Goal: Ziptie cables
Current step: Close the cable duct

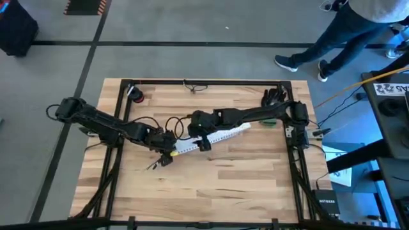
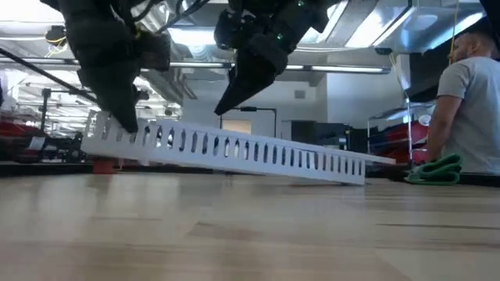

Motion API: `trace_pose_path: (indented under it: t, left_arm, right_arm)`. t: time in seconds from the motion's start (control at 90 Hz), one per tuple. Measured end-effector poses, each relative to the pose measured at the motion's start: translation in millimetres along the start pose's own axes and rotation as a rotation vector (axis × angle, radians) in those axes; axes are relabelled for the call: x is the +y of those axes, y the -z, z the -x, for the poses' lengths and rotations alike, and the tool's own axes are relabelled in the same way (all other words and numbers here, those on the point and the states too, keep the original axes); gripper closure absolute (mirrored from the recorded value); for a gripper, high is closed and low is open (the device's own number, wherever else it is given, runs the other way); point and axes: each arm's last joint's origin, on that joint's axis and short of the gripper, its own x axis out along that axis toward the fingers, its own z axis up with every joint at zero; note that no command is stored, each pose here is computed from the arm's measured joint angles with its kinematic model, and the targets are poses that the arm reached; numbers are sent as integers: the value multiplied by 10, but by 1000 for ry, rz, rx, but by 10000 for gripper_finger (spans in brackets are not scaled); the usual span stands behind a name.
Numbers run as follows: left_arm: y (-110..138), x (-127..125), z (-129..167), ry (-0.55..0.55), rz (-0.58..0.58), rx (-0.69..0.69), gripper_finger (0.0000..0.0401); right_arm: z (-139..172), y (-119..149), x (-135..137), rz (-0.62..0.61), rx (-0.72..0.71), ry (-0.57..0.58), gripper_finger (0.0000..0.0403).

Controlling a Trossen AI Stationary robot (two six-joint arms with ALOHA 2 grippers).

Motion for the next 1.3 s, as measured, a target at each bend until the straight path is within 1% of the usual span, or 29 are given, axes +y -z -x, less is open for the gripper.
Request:
trace_pose_path:
  t: [0.122,0.311,0.456,0.533,0.644,0.744,0.8,0.933,1.067,1.167,1.3]
  left_arm:
    - [7,21,-29,-2,16,-8,162]
    - [18,136,-82,15,56,56,162]
    - [-54,153,-37,86,83,105,162]
    - [-101,125,23,128,65,114,162]
    - [-128,115,88,136,35,99,162]
    - [-133,115,86,130,85,96,162]
    - [-129,118,80,121,94,99,162]
    - [-133,119,77,121,59,92,162]
    - [-130,116,75,125,63,97,161]
    - [-113,94,79,144,-4,108,151]
    - [-113,99,79,136,-3,105,135]
  right_arm:
    - [-3,-35,-6,-13,-38,8,83]
    - [-60,-33,-10,-22,-52,12,84]
    - [-73,-27,-10,-25,-49,12,84]
    - [-71,-41,-16,-23,-61,26,84]
    - [-70,-58,-23,-20,-77,39,84]
    - [-68,-79,-28,-19,-99,44,84]
    - [-68,-82,-29,-18,-102,46,84]
    - [-66,-93,-36,-22,-112,65,84]
    - [-163,-61,-30,-78,-107,42,84]
    - [-265,-29,-22,-113,-108,15,84]
    - [-339,-28,-16,-142,-131,3,84]
